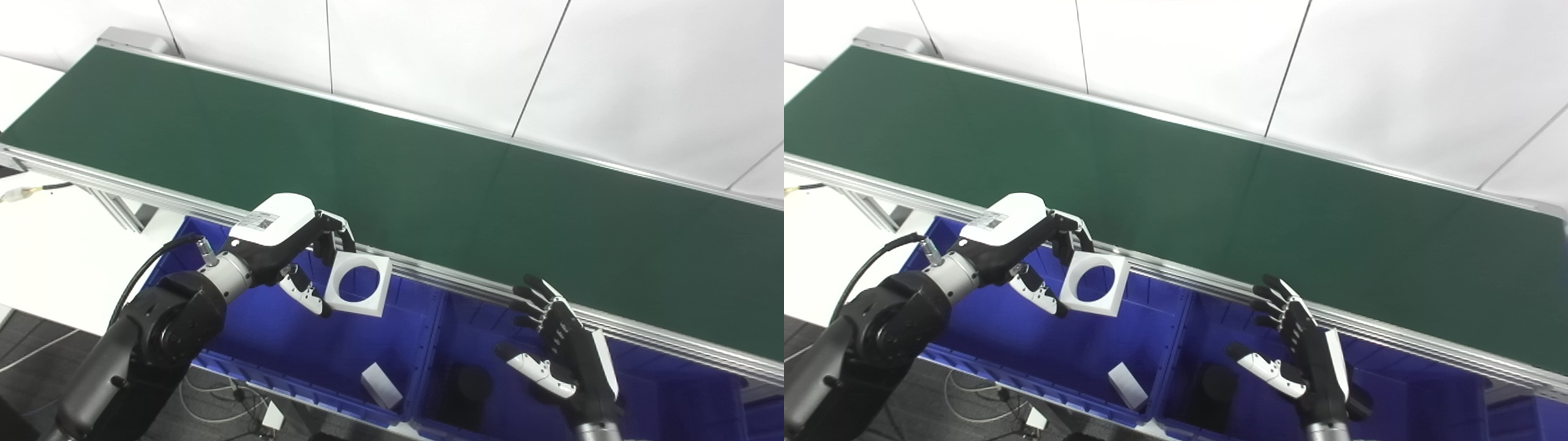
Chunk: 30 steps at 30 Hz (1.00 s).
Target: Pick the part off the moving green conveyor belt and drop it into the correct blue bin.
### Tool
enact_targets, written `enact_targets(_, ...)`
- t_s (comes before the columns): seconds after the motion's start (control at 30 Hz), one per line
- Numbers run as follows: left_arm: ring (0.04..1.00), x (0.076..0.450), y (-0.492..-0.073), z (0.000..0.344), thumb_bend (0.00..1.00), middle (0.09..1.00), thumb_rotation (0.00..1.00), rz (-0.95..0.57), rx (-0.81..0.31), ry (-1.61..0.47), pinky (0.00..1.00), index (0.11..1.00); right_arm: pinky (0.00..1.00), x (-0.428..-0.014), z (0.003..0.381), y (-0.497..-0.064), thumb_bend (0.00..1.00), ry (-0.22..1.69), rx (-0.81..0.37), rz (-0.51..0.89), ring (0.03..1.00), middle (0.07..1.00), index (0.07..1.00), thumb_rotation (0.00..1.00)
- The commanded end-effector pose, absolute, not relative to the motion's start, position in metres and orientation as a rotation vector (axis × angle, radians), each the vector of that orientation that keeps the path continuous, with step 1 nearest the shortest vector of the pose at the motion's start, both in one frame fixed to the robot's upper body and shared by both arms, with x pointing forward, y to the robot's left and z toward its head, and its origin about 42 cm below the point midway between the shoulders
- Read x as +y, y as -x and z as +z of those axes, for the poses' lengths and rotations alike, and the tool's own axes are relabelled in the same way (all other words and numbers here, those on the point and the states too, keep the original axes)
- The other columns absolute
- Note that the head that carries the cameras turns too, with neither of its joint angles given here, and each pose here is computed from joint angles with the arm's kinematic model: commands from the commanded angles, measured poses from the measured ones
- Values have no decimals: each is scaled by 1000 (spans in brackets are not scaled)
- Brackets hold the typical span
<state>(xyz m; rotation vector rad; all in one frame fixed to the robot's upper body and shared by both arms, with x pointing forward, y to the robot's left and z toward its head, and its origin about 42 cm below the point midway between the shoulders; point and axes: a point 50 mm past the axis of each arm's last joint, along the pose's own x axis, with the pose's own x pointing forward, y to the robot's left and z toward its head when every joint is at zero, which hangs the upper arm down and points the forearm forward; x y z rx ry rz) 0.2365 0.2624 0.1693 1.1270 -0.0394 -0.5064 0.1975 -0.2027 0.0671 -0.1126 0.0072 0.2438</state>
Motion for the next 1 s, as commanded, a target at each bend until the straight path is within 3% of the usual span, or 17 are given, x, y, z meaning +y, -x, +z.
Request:
enact_targets(0.0, 459, 264, -236, 169, 524, 454, 0, -521, -60, -1119, 520, 504, 686, -202, 78, -201, 745, 106, -40, 228, 750, 801, 848, 329)
enact_targets(0.4, 467, 267, -235, 131, 525, 449, 0, -530, 18, -1131, 537, 503, 693, -199, 78, -201, 754, 96, -40, 233, 754, 803, 855, 340)
enact_targets(0.97, 466, 257, -244, 131, 526, 461, 0, -598, -59, -1255, 510, 497, 684, -195, 81, -202, 767, 106, -47, 232, 749, 803, 859, 379)
